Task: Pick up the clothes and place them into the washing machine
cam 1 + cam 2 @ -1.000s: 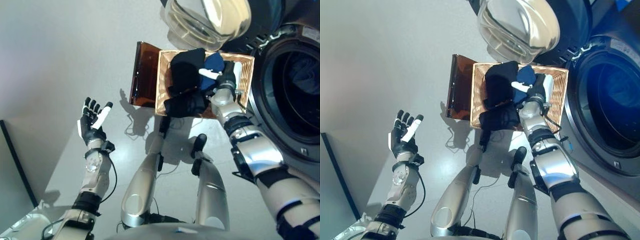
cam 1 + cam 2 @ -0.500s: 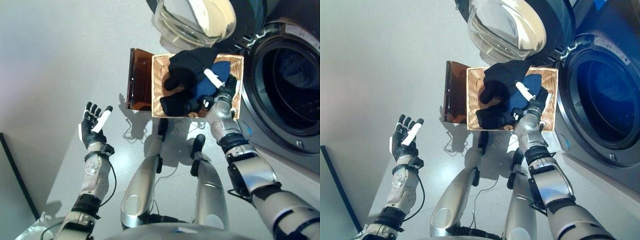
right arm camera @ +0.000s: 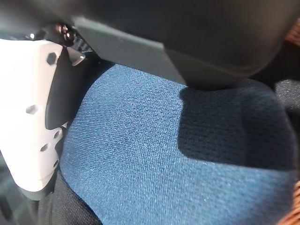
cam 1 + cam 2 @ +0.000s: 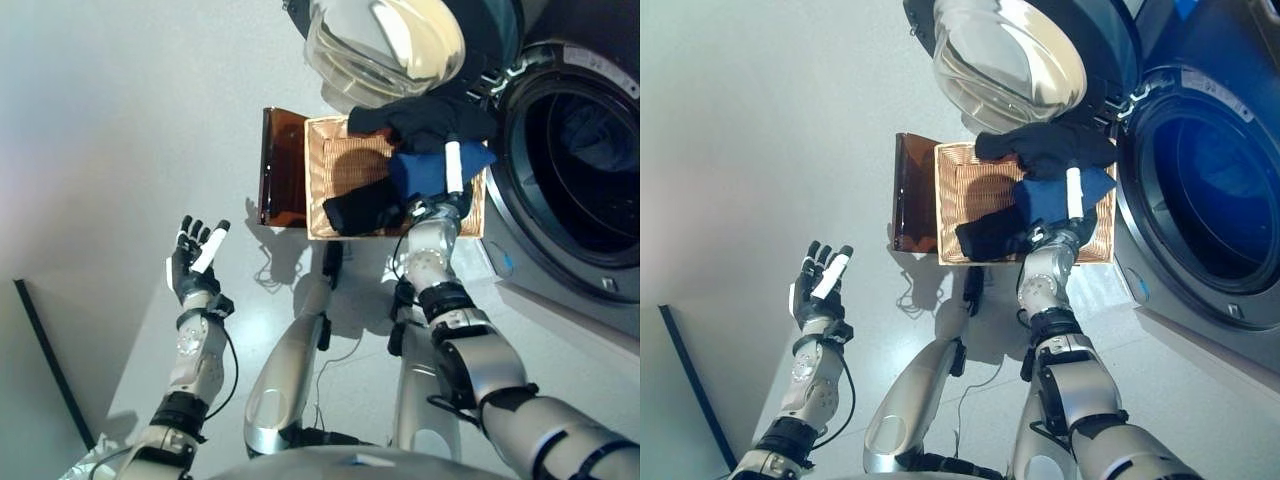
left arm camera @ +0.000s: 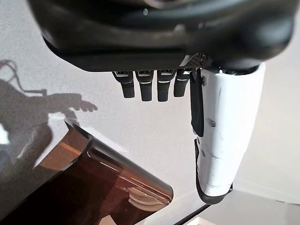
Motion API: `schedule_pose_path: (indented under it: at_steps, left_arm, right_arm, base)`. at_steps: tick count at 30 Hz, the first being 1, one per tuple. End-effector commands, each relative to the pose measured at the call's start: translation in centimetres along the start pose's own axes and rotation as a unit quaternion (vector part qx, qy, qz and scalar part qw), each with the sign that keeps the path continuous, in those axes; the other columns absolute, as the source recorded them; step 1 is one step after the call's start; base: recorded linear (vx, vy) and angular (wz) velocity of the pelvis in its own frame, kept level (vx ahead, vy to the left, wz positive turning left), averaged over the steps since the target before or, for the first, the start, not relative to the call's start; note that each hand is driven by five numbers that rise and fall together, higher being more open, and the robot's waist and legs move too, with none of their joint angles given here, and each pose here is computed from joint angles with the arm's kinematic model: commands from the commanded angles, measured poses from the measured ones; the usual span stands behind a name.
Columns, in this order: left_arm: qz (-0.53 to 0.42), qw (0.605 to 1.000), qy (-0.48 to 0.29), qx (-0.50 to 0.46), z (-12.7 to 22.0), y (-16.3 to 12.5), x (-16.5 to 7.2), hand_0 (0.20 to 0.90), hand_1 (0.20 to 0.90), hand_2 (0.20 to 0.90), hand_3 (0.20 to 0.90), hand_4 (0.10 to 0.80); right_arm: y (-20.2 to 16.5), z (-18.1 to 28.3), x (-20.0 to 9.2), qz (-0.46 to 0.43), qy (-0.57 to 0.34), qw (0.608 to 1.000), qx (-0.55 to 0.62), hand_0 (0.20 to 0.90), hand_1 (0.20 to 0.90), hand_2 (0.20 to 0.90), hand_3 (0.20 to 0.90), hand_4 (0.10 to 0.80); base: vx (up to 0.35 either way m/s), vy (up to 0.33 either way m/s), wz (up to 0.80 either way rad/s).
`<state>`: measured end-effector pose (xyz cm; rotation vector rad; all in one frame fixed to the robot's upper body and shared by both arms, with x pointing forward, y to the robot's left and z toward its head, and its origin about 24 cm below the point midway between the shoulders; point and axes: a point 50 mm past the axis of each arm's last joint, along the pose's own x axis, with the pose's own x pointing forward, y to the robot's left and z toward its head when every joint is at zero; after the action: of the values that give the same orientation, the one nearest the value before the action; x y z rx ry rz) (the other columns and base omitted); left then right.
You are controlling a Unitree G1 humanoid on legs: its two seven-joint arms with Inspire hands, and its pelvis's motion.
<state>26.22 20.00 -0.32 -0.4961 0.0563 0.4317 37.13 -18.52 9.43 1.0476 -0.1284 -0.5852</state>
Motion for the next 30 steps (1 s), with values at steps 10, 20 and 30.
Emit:
schedule_pose_path:
  at_steps: [10,20,30]
  left_arm:
    - [-0.015,1.000,-0.012,-0.017,-0.7,-0.7,-0.4,0.900,0.900,0.900,0.900,0.800]
    - [0.004,1.000,0.000,-0.013,-1.3,0.6,-0.8,0.900,0.900,0.900,0.900,0.800]
    - [0.007,1.000,-0.001,0.004,-1.2,1.9,-1.1,0.900,0.900,0.900,0.900,0.800]
  right_arm:
    - [-0.3,4.5,-0.4,0.048,-0.122,0.978,0.160,0.200,0.200,0.200,0.200,0.300]
    - [-2.8,11.0,0.6,-0.013,-0.245,0.953,0.180,0.200,0.200,0.200,0.200,0.300]
    - [-1.9,18.9,1.8,-0.031,-0.338,0.926,0.167,0.200,0.200,0.200,0.200,0.300]
  base:
    - [0.009,0.009,-0.03]
    - [0.012,0.008,-0.03]
    - [0.000,-0.001,-0.01]
